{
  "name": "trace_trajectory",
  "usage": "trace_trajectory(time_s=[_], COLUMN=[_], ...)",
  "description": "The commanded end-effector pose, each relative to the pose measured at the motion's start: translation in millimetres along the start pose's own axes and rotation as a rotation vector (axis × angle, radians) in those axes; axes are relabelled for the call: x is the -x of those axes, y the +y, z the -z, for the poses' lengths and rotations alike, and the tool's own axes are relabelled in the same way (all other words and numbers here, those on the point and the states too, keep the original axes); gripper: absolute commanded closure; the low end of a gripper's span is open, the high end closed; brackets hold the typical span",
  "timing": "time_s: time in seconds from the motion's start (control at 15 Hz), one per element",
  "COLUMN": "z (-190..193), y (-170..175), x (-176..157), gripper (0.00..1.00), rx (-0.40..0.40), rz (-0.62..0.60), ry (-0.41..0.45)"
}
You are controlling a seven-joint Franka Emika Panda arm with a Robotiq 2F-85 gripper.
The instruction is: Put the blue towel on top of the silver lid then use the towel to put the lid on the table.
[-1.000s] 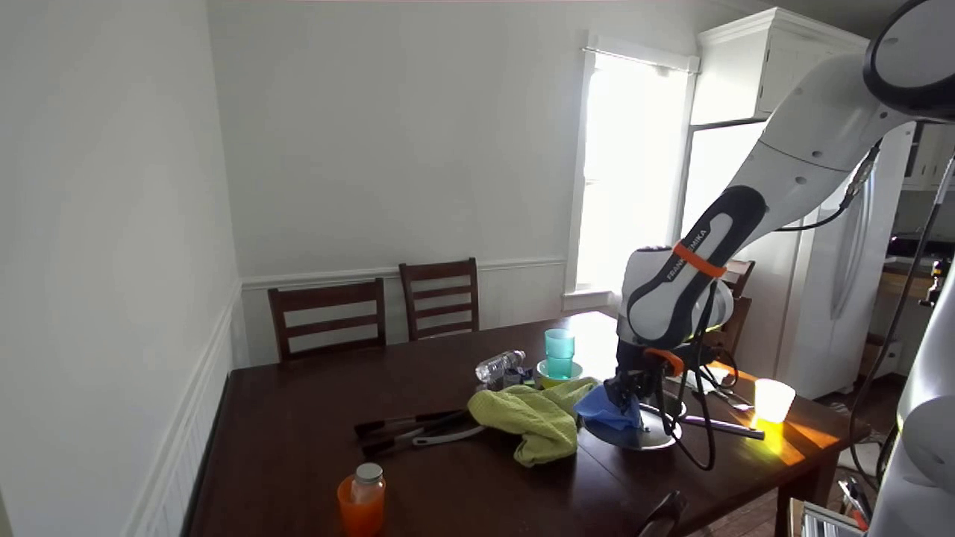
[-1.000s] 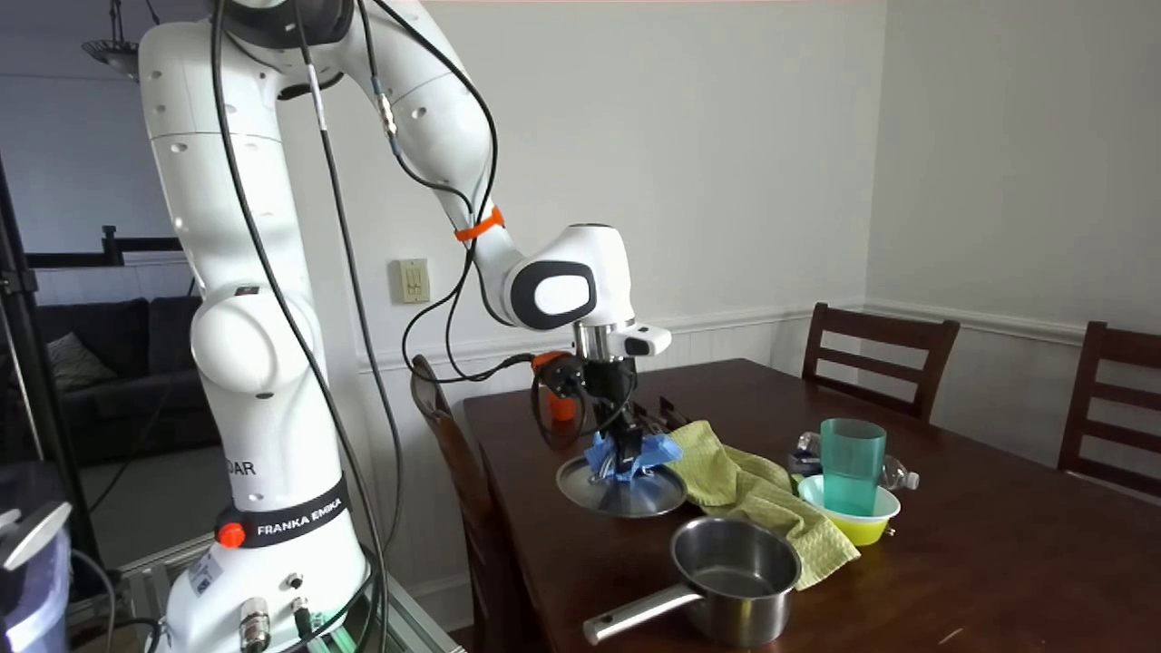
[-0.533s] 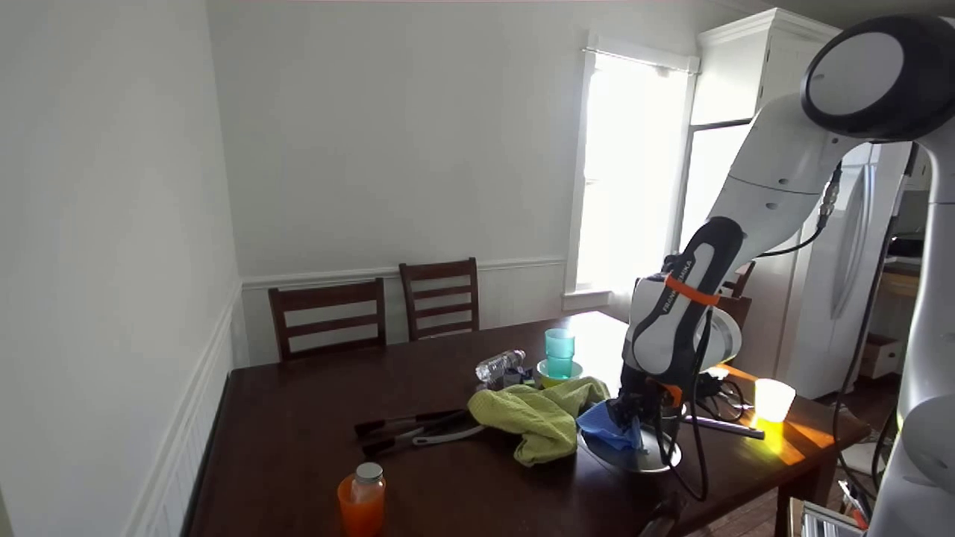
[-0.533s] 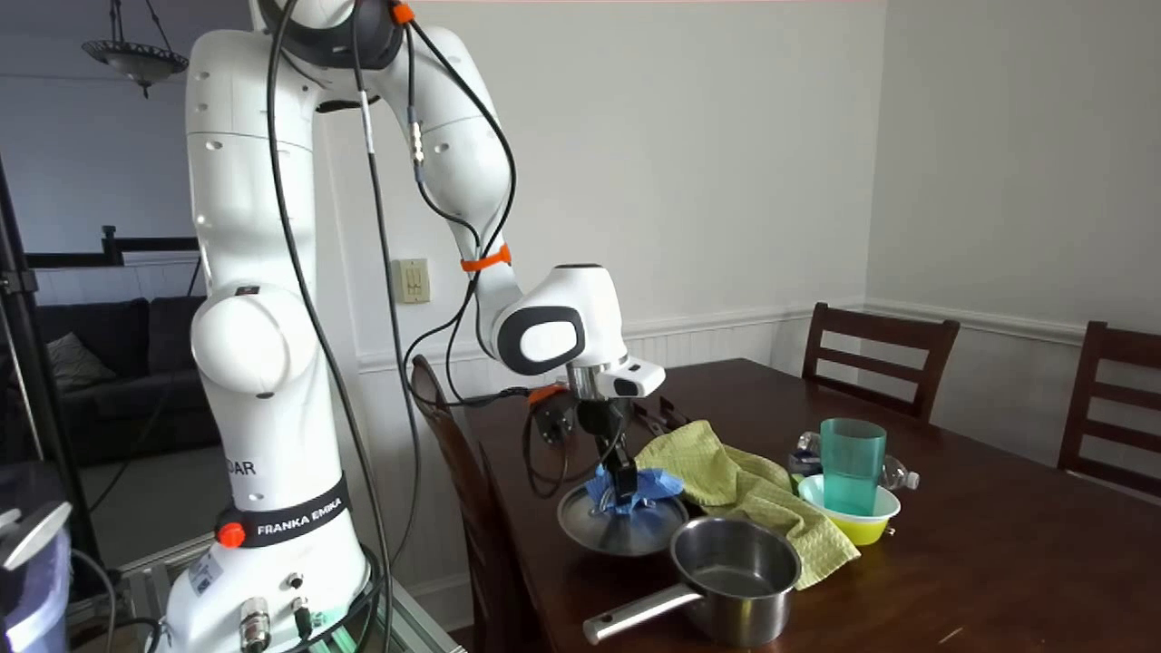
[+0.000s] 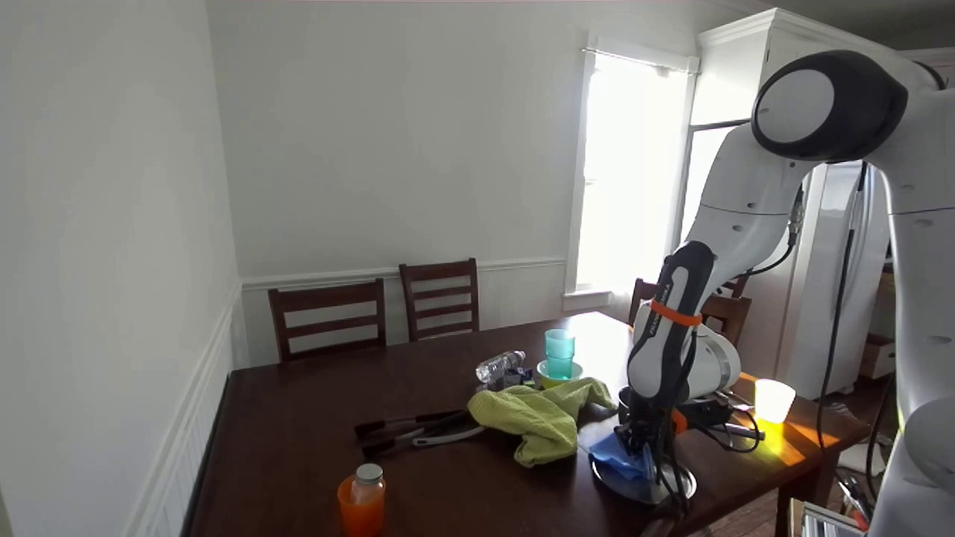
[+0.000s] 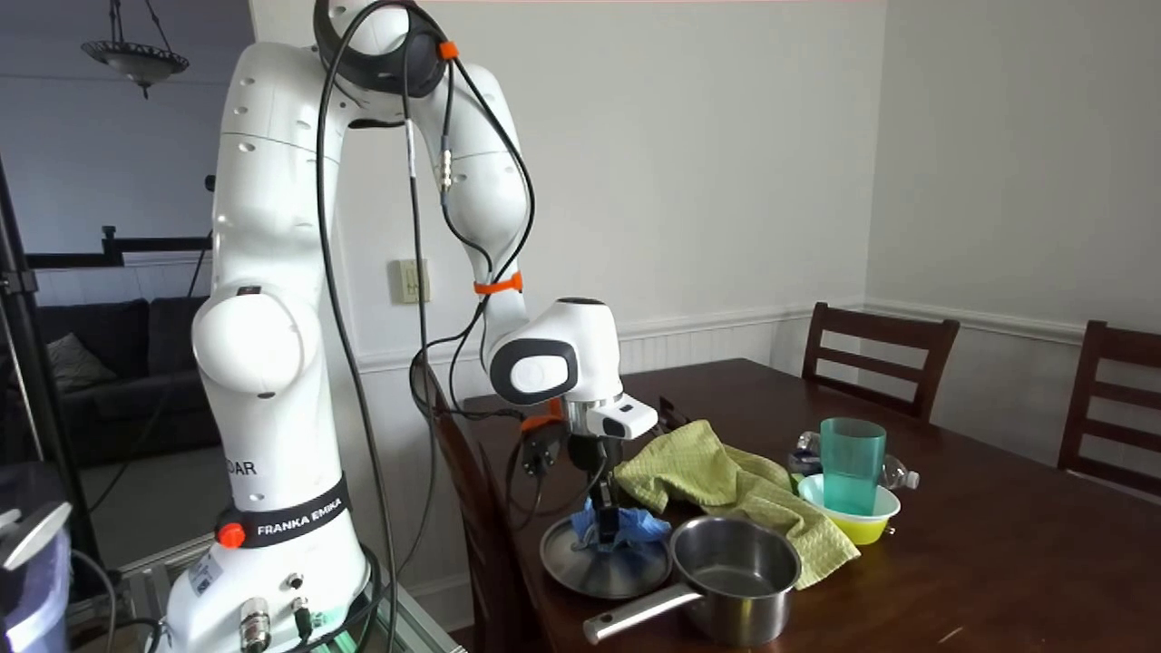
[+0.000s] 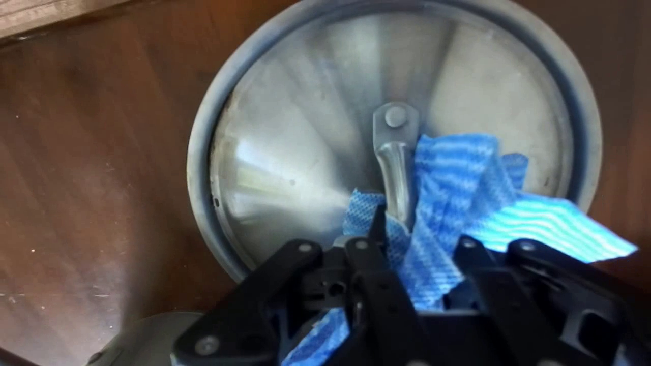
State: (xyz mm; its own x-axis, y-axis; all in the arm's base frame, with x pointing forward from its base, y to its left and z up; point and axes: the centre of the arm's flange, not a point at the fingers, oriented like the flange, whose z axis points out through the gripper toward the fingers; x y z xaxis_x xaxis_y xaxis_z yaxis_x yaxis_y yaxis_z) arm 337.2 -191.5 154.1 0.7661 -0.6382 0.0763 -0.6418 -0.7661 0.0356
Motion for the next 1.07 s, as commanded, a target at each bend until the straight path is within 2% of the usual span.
trace_trajectory(time_s=[0.0, 0.07, 0.13, 0.73, 1.0], z=[-10, -11, -11, 21, 45], y=[2, 3, 3, 6, 13], x=[1, 1, 1, -12, -23], gripper=[0.97, 0.64, 0.63, 0.02, 0.00], rx=[0.001, 0.003, 0.004, 0.010, 0.003], rz=[-0.029, -0.029, -0.031, -0.030, -0.039], ry=[0.023, 0.026, 0.030, 0.035, 0.028])
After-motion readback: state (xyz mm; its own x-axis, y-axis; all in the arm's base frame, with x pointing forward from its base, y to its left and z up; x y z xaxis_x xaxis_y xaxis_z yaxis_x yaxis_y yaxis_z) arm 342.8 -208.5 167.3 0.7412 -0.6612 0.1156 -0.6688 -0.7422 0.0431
